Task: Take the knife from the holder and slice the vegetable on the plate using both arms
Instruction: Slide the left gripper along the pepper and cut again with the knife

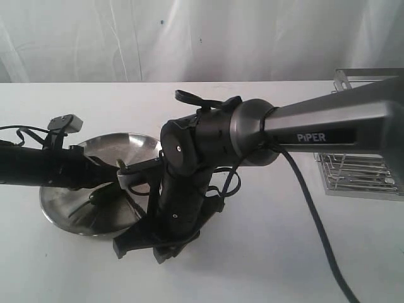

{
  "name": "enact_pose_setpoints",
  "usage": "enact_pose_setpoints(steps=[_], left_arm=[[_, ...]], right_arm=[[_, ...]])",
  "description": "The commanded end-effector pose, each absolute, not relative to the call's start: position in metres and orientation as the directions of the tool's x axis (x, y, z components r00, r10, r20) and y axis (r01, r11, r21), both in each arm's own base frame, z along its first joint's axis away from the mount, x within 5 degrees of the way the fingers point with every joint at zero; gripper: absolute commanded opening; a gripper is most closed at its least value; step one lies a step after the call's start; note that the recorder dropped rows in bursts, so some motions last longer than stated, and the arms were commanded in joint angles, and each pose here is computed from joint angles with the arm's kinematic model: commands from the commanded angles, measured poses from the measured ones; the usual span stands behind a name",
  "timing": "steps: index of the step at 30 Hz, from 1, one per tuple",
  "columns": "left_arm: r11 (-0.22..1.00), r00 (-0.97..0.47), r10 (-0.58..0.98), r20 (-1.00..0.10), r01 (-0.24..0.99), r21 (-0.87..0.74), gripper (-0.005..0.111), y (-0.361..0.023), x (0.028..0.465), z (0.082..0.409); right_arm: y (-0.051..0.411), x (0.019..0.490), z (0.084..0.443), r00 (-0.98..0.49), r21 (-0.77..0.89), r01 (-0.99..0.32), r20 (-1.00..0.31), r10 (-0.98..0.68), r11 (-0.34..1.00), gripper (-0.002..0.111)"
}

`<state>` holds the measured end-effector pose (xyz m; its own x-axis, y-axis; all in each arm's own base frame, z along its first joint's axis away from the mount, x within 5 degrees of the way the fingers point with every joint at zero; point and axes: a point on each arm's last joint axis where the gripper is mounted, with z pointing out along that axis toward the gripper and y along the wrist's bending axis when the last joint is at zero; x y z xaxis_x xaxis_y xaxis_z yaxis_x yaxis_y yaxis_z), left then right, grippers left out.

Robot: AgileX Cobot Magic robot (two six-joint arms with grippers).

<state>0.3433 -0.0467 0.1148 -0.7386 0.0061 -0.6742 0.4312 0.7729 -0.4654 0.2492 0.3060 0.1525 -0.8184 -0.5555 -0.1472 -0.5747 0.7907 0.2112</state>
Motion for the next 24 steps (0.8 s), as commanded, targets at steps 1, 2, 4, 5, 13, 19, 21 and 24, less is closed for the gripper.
enact_pose_setpoints(steps=[1, 2, 4, 5, 13, 19, 21, 24], left_arm=[[0.816, -0.790, 0.069, -0.609, 0.396, -0.421, 0.000, -0.042, 0.338, 0.094], [0.820, -0.791, 0.070, -0.608, 0.393, -0.416, 0.000, -0.042, 0.338, 0.093], [0.822, -0.794, 0.064, -0.604, 0.386, -0.420, 0.000, -0.041, 0.338, 0.093], [0.823, -0.798, 0.057, -0.600, 0.378, -0.423, 0.000, -0.041, 0.338, 0.093], [0.805, -0.794, 0.055, -0.606, 0.394, -0.444, 0.000, -0.044, 0.338, 0.095], [0.699, -0.720, -0.005, -0.694, 0.493, -0.517, 0.000, -0.053, 0.350, 0.127], [0.679, -0.691, -0.011, -0.723, 0.526, -0.512, 0.000, -0.055, 0.352, 0.140], [0.684, -0.663, -0.009, -0.748, 0.542, -0.489, 0.000, -0.055, 0.352, 0.153]], right_arm=[[0.306, 0.249, 0.153, -0.812, 0.209, -0.583, -0.160, -0.561, 0.785, 0.000], [0.306, 0.249, 0.153, -0.812, 0.209, -0.583, -0.160, -0.561, 0.785, 0.000], [0.306, 0.249, 0.153, -0.812, 0.209, -0.583, -0.160, -0.561, 0.785, 0.000], [0.306, 0.249, 0.153, -0.811, 0.206, -0.585, -0.159, -0.563, 0.784, 0.000], [0.305, 0.249, 0.152, -0.810, 0.203, -0.587, -0.150, -0.567, 0.784, 0.000], [0.305, 0.249, 0.152, -0.810, 0.203, -0.587, -0.150, -0.567, 0.784, 0.000], [0.305, 0.249, 0.152, -0.810, 0.203, -0.587, -0.150, -0.567, 0.784, 0.000], [0.305, 0.249, 0.152, -0.810, 0.203, -0.587, -0.150, -0.567, 0.784, 0.000]])
